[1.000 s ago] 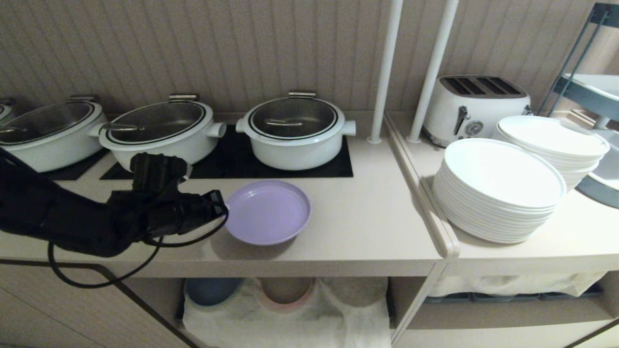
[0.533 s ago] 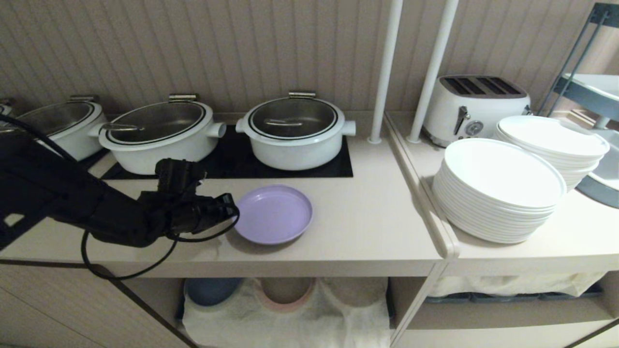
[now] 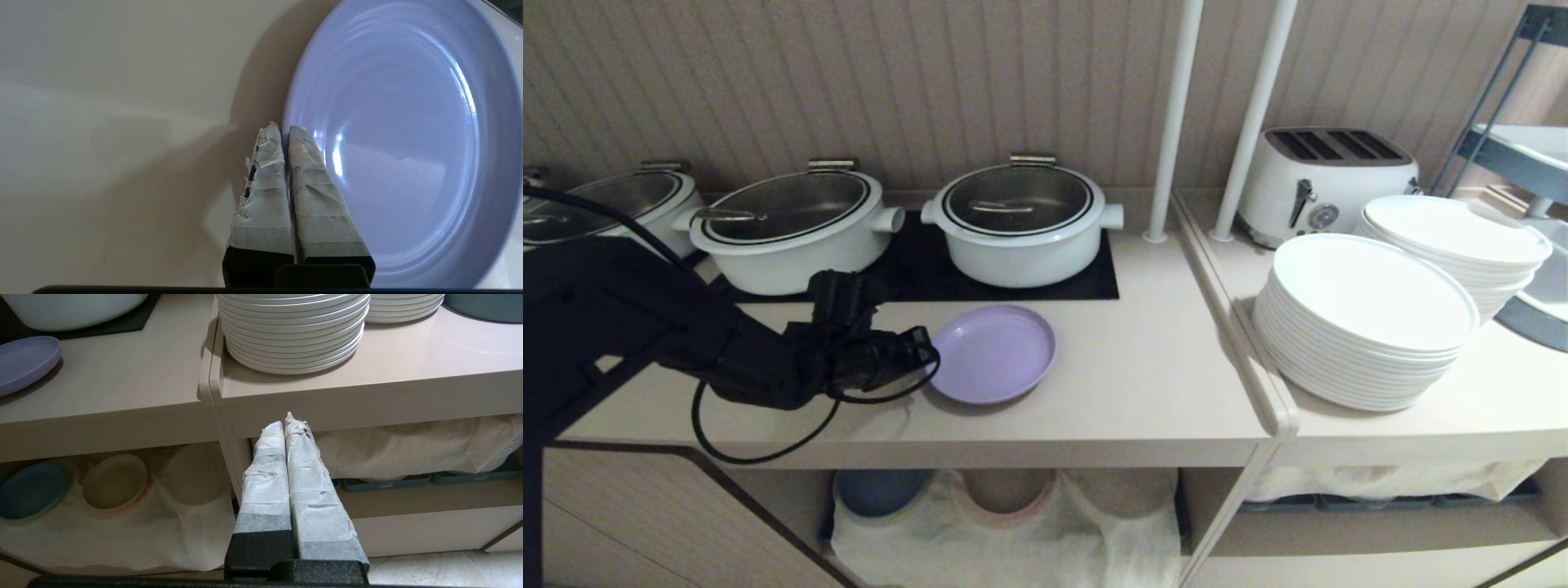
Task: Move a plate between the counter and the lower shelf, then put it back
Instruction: Put the plate
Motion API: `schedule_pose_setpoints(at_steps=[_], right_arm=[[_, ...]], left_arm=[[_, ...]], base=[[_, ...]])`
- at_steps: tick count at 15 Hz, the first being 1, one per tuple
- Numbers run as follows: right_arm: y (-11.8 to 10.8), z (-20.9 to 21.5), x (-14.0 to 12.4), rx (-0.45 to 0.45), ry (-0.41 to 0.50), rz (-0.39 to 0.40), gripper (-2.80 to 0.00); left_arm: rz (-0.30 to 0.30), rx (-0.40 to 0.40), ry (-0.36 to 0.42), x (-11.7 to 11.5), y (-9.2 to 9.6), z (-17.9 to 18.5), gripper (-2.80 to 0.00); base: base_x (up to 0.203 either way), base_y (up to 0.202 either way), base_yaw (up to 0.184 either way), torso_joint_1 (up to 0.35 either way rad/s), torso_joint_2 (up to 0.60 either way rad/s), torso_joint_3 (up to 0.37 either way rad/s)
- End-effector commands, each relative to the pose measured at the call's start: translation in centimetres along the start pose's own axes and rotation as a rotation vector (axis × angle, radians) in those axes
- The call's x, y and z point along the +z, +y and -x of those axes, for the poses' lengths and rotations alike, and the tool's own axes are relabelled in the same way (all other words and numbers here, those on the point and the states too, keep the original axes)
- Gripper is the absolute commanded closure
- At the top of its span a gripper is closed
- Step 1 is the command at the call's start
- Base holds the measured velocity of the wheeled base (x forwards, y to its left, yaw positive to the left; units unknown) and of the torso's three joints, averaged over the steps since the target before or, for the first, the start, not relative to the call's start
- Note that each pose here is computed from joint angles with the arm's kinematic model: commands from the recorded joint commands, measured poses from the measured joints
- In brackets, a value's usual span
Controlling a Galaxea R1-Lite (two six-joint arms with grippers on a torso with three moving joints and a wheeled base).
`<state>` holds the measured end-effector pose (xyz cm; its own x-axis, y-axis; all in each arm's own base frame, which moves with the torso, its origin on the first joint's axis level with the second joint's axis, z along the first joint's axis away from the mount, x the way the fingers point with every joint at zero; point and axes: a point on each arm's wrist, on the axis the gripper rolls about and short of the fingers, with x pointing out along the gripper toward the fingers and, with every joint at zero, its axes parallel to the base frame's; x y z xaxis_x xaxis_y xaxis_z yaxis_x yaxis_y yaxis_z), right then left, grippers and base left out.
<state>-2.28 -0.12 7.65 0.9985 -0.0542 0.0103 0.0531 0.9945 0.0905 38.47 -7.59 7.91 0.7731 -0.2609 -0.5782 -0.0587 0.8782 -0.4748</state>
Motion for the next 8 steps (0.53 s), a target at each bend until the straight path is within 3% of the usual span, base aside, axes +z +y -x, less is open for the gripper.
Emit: schedule_pose_setpoints(at_steps=[1, 4, 5, 8], right_arm=[[0.0, 0.0, 0.0, 0.0, 0.0, 0.0, 0.0], [0.0, 0.0, 0.0, 0.0, 0.0, 0.0, 0.0], [0.0, 0.0, 0.0, -0.001, 0.0, 0.0, 0.0], [0.0, 0.0, 0.0, 0.001, 0.0, 0.0, 0.0]], left_arm=[[-0.001, -0.005, 0.002, -0.13, -0.2, -0.11, 0.0], [-0.002, -0.004, 0.003, -0.16, -0.25, -0.12, 0.0], [-0.002, -0.005, 0.002, -0.14, -0.27, -0.08, -2.8], [-0.002, 0.011, -0.017, 0.09, -0.34, -0.08, -2.8]], base=[[0.0, 0.0, 0.0, 0.0, 0.0, 0.0], [0.0, 0.0, 0.0, 0.0, 0.0, 0.0], [0.0, 0.0, 0.0, 0.0, 0.0, 0.0], [0.0, 0.0, 0.0, 0.0, 0.0, 0.0]])
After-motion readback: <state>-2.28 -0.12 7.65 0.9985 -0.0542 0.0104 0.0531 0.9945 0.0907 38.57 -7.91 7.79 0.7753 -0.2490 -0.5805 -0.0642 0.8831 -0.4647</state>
